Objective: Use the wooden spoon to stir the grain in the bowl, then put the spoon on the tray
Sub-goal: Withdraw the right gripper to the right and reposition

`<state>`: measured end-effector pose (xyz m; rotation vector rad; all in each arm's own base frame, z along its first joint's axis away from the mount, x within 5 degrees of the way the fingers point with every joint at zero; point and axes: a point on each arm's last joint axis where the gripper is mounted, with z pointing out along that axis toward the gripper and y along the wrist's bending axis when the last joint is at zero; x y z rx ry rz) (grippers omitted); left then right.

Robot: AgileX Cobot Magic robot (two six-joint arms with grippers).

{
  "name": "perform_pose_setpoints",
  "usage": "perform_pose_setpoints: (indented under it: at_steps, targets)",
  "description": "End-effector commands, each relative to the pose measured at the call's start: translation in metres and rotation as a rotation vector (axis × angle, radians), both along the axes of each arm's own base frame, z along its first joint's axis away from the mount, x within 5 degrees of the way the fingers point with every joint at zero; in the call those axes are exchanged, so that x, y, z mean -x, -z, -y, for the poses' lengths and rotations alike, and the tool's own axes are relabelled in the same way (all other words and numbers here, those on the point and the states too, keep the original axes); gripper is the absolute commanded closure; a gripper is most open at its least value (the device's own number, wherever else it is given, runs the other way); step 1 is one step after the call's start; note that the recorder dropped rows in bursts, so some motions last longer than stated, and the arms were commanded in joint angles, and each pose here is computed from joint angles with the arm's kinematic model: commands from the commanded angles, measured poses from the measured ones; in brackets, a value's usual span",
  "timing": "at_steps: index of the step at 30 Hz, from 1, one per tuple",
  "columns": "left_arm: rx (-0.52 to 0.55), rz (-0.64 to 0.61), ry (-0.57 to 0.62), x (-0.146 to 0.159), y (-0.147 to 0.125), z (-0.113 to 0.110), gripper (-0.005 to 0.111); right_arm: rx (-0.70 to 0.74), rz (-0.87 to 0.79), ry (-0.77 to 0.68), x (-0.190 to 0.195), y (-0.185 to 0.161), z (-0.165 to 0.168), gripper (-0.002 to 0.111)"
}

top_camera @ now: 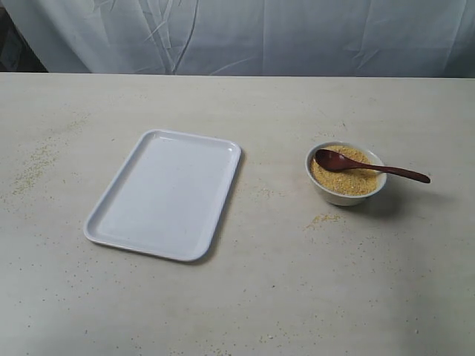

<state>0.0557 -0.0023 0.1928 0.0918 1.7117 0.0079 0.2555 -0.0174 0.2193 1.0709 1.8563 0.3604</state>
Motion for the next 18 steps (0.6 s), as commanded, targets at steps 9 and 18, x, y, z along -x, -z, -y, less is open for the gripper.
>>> perform_pose_setpoints:
  at_steps: [9, 18]
  targets:
    - [0.002, 0.014, 0.004, 0.0, -0.001, 0.0, 0.107, -0.32, 0.347, 0.03, 0.046, 0.042, -0.041, 0.109]
    - [0.002, 0.014, 0.004, 0.0, -0.001, 0.0, 0.107, -0.476, 0.232, 0.007, 0.043, 0.075, -0.052, 0.07]
